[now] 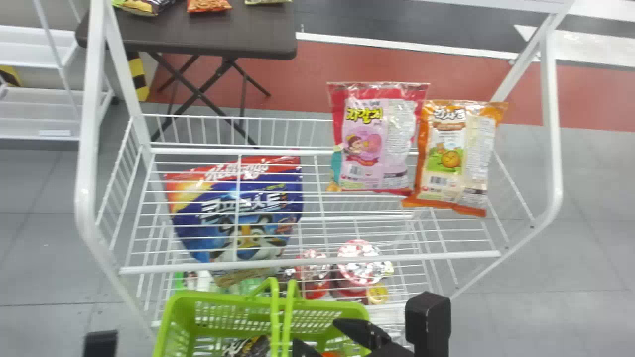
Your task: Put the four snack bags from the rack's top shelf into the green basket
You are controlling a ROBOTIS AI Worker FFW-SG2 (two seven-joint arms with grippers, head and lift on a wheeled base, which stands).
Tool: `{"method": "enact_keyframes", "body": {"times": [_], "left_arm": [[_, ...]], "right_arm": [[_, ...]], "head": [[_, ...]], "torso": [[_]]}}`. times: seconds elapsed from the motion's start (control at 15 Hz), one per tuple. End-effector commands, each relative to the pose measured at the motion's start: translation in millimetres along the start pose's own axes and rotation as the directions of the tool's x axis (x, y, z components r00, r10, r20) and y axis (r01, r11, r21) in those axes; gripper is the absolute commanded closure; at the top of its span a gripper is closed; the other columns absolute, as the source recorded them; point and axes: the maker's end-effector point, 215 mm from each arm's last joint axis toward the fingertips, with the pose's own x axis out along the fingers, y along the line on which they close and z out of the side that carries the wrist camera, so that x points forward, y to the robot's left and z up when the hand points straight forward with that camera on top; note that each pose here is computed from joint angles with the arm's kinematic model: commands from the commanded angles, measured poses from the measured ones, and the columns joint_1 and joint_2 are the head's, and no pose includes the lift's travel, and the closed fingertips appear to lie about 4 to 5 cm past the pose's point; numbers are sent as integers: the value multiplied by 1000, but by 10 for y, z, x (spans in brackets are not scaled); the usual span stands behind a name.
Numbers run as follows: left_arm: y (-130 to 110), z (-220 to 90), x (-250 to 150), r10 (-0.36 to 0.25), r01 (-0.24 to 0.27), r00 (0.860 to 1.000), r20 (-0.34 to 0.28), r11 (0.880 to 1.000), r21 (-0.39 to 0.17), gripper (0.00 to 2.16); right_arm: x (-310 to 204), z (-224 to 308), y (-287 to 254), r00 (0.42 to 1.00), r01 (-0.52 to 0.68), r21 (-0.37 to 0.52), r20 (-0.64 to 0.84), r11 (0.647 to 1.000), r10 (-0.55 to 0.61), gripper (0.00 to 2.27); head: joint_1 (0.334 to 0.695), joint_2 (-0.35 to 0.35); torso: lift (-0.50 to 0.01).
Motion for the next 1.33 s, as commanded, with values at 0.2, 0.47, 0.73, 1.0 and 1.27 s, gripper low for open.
{"method": "enact_keyframes", "body": {"times": [0.2, 0.47, 0.73, 1.0, 1.27], "left_arm": [[-24, -43, 42, -2, 2, 1000, -8, 1000, 0, 2145], [-18, -47, 48, 4, -4, 1000, -24, 1000, 13, 2145], [12, -86, 42, 8, -8, 999, -36, 1000, 11, 2145], [25, -64, 38, 12, -11, 999, -46, 1000, 25, 2145], [50, -76, 22, 18, -17, 998, -54, 1000, 19, 2145]], "right_arm": [[-380, 1297, -511, 912, 129, -90, 401, 988, -83, 53], [-314, 2024, -1046, 809, 307, -94, 550, 947, -207, 70], [38, 2414, -1462, 767, 393, -97, 583, 914, -268, 76], [230, 2668, -1664, 753, 428, -107, 591, 898, -288, 80], [493, 2677, -1719, 787, 411, -119, 547, 904, -285, 164]], "head": [[695, -339], [695, -350], [695, -350], [695, -350], [695, -350]], "torso": [[0], [0], [0], [0], [0]]}}
